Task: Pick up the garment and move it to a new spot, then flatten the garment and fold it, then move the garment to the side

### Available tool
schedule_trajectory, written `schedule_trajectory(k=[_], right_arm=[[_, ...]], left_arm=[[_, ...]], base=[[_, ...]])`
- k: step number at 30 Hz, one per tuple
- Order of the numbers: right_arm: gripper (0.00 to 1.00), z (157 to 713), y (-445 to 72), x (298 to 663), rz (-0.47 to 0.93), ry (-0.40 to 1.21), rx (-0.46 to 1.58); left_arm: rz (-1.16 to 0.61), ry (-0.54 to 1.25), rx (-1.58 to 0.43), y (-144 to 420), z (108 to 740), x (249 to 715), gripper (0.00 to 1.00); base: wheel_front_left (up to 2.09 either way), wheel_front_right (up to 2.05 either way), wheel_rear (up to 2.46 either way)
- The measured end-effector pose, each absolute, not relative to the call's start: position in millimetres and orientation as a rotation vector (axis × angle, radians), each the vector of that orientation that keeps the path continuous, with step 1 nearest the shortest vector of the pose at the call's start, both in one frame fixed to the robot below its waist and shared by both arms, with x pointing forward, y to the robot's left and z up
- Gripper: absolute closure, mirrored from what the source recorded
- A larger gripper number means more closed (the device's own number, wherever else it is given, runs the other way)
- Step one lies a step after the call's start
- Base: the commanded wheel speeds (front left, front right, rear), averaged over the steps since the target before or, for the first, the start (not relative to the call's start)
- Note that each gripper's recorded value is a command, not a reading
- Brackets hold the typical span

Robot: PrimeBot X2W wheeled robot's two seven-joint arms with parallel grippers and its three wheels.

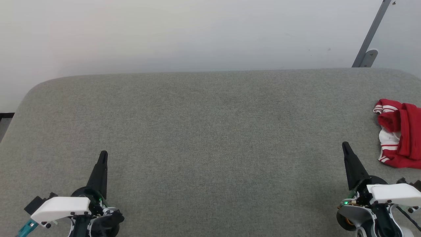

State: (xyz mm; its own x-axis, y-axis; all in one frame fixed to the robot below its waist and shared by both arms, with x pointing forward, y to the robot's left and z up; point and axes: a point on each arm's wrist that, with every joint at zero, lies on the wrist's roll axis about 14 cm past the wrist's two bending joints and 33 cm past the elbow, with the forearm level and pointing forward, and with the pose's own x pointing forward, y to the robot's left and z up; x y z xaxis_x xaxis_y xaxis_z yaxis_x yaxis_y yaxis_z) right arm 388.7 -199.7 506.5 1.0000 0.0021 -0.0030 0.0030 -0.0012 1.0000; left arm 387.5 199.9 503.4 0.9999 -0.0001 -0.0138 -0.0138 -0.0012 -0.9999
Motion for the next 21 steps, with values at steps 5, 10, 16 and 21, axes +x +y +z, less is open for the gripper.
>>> schedule_trajectory(k=[5, 10, 16, 21], right_arm=[[1.0, 506.5, -199.7, 388.7, -0.001, 0.004, 1.572], [1.0, 506.5, -199.7, 388.7, -0.001, 0.004, 1.572], [1.0, 506.5, -199.7, 388.7, -0.001, 0.004, 1.572], [1.0, 506.5, -199.7, 388.7, -0.001, 0.004, 1.572]], left_arm=[[0.011, 0.011, -1.572, 200.0, 503.5, 387.5, 1.0], [0.011, 0.01, -1.573, 200.0, 503.4, 387.5, 1.0], [0.011, 0.01, -1.574, 200.0, 503.5, 387.4, 1.0], [0.012, 0.01, -1.574, 200.1, 503.4, 387.4, 1.0]], base=[[0.0, 0.0, 0.0], [0.0, 0.0, 0.0], [0.0, 0.0, 0.0], [0.0, 0.0, 0.0]])
